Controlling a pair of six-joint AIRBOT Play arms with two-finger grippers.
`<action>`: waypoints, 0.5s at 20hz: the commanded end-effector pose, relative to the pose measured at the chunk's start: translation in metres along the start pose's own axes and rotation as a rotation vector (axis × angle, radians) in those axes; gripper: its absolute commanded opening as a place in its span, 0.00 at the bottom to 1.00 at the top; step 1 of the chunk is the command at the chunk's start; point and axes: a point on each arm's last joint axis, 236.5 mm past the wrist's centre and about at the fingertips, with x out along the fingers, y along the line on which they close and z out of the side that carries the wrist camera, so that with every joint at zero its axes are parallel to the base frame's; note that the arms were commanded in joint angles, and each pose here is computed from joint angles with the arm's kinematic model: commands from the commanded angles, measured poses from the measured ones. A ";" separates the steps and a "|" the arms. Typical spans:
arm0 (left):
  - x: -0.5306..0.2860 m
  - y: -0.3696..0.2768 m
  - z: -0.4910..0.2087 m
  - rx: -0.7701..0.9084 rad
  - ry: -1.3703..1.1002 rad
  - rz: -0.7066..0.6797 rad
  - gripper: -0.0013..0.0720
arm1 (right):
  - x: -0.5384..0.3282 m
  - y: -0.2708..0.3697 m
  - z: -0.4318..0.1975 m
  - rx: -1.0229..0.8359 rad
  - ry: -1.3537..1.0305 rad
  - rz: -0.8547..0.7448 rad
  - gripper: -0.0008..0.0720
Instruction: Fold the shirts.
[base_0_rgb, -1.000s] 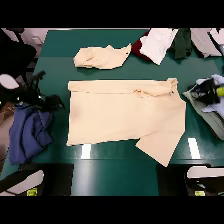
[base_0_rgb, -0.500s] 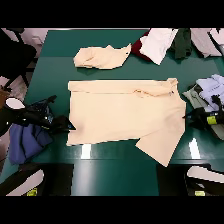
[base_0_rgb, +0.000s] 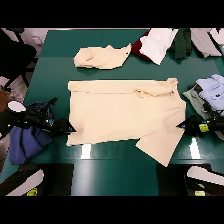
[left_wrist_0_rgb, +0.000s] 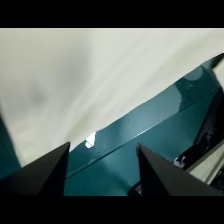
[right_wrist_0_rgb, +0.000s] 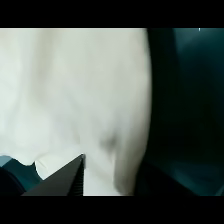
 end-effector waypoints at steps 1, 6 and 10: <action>-0.005 0.045 -0.022 0.010 0.092 0.191 0.70 | 0.007 0.003 0.010 -0.031 -0.043 -0.004 0.39; -0.007 0.060 -0.016 0.023 0.069 0.252 0.70 | 0.007 0.006 0.009 -0.062 -0.041 0.008 0.05; 0.014 0.056 -0.024 -0.015 0.059 0.181 0.94 | 0.007 0.006 0.009 -0.072 -0.040 0.008 0.05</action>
